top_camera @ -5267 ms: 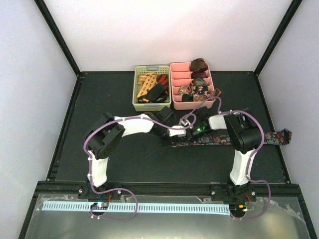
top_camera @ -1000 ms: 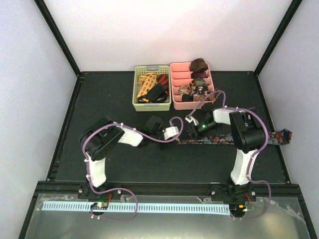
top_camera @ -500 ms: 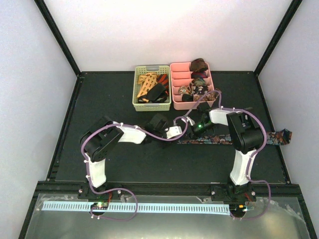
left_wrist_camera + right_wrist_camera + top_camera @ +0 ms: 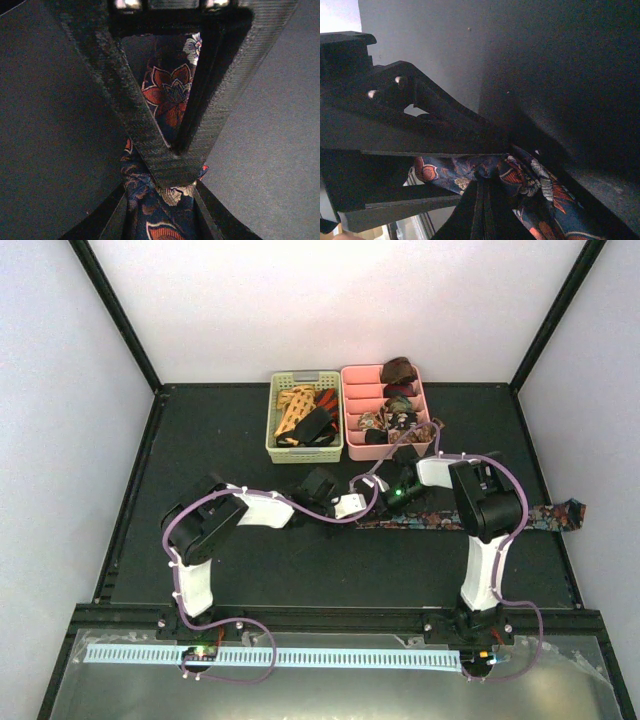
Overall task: Roll the ties
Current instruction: Roll the tie at the center of the board.
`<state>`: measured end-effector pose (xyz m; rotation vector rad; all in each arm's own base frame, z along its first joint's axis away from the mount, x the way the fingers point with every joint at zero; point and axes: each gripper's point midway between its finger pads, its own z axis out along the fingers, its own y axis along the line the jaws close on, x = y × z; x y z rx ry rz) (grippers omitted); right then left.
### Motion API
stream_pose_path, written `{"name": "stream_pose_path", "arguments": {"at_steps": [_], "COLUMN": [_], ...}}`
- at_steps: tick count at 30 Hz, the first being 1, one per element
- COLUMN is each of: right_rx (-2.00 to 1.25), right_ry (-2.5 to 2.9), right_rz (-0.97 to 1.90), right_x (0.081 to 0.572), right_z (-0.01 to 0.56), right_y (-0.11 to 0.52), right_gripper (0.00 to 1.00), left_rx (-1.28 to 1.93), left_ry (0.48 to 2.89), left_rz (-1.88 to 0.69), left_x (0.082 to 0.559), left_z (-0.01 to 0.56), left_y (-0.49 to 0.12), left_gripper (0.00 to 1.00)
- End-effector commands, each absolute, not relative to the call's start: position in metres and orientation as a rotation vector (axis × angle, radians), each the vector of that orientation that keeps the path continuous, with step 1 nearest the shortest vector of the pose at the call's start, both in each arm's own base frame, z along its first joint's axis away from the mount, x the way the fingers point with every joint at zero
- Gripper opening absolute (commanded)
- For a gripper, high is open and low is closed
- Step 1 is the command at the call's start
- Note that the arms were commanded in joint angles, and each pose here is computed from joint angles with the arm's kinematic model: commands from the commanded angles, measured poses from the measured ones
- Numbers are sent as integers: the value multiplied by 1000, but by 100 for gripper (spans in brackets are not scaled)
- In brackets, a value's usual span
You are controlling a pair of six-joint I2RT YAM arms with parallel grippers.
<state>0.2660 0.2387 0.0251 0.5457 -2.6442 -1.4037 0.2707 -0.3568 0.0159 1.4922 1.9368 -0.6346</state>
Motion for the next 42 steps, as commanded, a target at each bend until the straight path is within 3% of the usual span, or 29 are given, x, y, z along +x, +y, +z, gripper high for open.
{"name": "stream_pose_path", "arguments": {"at_steps": [1,3,5,11,21,26,35,37,40,42], "right_rx": [582,582,574,608,539,548,586,592,612,615], "right_ry": [-2701,-2690,-2673,-2702,-2760,-2728,-2664,-2663,-2695,-2726], "right_rz": [-1292,-1309,-1349,-1364,-1235,-1330,-1369,-1368,-1318,-1269], "right_x": [268,266,264,267,270,274,268,267,269,273], "right_z": [7,10,19,43,25,34,37,36,31,24], "right_y": [232,232,233,230,215,226,238,238,234,228], "right_gripper": [2,3,16,27,43,30,32,25,5,2], "left_rx": [1548,1555,1556,1564,1558,1563,1561,1558,1554,1545], "left_ry": [2082,2087,2090,2095,2102,2101,2098,2100,2104,2105], "left_rz": [-521,-519,-514,-508,-512,-512,-518,-518,-519,-522], "left_x": [260,260,260,259,258,257,258,258,258,259], "left_z": [-22,-26,-27,-29,-31,-32,-31,-31,-32,-31], "left_y": [-331,-331,-330,-329,-327,-327,-328,-329,-328,-328], "left_gripper": [28,27,27,27,26,26,27,26,27,27]}}
